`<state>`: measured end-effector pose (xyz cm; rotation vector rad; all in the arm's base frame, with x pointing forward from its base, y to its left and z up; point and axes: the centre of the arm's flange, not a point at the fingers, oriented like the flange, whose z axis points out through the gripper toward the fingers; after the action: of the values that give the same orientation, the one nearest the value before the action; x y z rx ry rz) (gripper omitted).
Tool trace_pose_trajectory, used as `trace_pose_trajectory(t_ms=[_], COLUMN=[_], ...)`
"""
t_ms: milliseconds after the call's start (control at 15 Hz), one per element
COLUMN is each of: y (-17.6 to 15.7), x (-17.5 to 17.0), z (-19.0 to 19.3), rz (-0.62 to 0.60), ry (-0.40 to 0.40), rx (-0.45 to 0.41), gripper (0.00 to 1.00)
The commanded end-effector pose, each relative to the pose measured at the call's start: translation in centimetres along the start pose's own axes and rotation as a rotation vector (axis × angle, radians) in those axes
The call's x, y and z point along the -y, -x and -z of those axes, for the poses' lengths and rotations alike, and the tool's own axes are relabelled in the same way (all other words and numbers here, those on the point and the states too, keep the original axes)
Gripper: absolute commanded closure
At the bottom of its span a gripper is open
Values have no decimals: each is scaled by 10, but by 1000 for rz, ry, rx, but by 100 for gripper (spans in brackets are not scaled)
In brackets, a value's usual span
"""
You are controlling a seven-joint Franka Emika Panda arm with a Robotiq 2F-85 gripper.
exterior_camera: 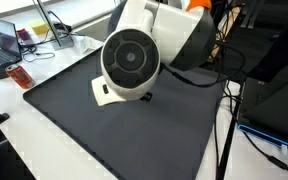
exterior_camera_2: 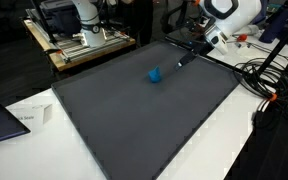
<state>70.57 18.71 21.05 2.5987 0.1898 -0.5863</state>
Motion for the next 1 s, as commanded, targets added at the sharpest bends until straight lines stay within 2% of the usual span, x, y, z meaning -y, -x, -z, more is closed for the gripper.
trace_pose_trajectory(t_ms=[0,400,933], y=[-2,18,56], x=[9,30,32], z=[4,-3,-13], rz=[-27,-88,-165], ry=[53,78,98], rx=[-36,-95,-94], gripper=[0,0,0])
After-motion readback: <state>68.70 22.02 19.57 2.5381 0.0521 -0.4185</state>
